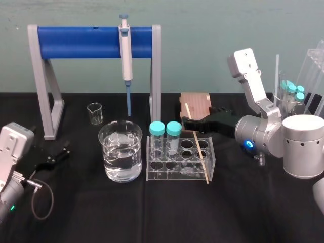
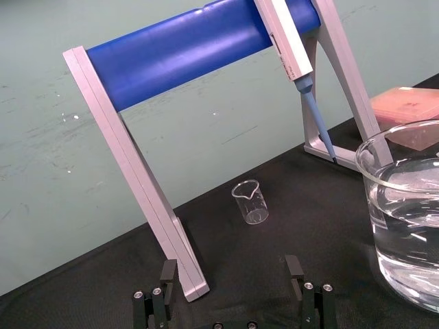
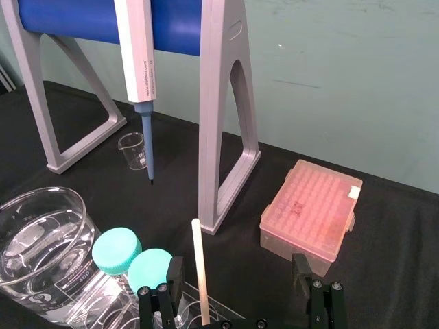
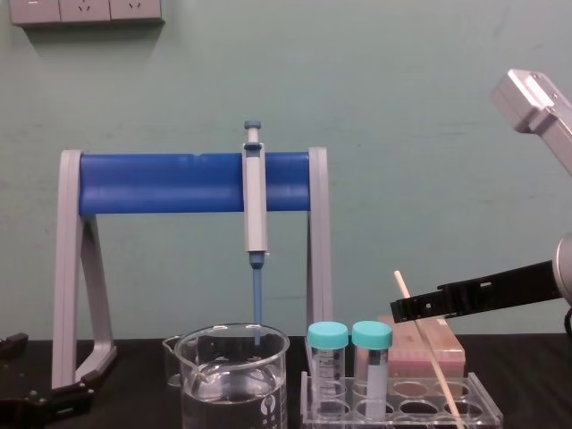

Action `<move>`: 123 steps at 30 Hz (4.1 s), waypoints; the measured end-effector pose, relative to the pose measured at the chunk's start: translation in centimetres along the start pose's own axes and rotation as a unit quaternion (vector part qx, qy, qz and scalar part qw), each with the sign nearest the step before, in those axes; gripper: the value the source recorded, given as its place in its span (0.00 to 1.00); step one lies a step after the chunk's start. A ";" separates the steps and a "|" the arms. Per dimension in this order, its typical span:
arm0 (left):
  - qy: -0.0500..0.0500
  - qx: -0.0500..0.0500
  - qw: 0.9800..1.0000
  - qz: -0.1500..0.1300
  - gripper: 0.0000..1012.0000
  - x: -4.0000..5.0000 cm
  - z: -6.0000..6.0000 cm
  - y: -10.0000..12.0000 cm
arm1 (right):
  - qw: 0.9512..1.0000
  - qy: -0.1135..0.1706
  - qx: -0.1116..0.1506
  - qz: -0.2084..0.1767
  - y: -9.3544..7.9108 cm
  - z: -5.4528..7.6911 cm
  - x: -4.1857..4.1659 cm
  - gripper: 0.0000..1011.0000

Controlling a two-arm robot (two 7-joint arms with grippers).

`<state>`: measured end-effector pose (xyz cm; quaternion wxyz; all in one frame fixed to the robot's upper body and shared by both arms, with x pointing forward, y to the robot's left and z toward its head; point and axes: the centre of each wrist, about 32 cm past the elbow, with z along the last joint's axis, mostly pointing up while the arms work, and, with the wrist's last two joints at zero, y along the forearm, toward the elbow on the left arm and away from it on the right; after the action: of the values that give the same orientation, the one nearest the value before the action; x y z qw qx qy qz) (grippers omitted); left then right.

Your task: Hold the thermometer with one hand and immerse one end into the beaker, then reinsert it into the test tube rack.

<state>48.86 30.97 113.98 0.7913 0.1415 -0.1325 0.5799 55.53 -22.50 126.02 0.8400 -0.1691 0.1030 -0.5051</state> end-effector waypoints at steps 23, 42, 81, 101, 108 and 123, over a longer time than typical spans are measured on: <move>0.000 0.000 1.000 0.000 0.99 0.00 0.0 0.0 | 1.000 0.000 0.000 0.000 0.0 0.1 -0.02 0.43; 0.000 0.000 1.000 0.000 0.99 0.00 0.0 0.0 | 1.000 0.000 0.000 0.000 0.0 0.1 -0.03 0.06; 0.000 0.000 1.000 0.000 0.99 0.00 0.0 0.0 | 0.998 0.039 0.039 0.019 -1.4 0.0 0.64 0.06; 0.000 0.000 1.000 0.000 0.99 0.00 0.0 0.0 | 0.988 0.009 0.151 0.032 -4.2 0.4 1.34 0.05; 0.000 0.000 1.000 0.000 0.99 0.00 0.0 0.0 | 0.981 -0.008 0.190 0.046 -5.1 2.0 1.77 0.05; 0.000 0.000 1.000 0.000 0.99 0.00 0.0 0.0 | 0.967 -0.030 0.234 0.099 -4.9 7.4 0.53 0.05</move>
<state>48.86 30.97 113.98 0.7913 0.1415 -0.1325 0.5799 54.29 -23.77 134.77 0.9049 0.0283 -0.0273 -0.4238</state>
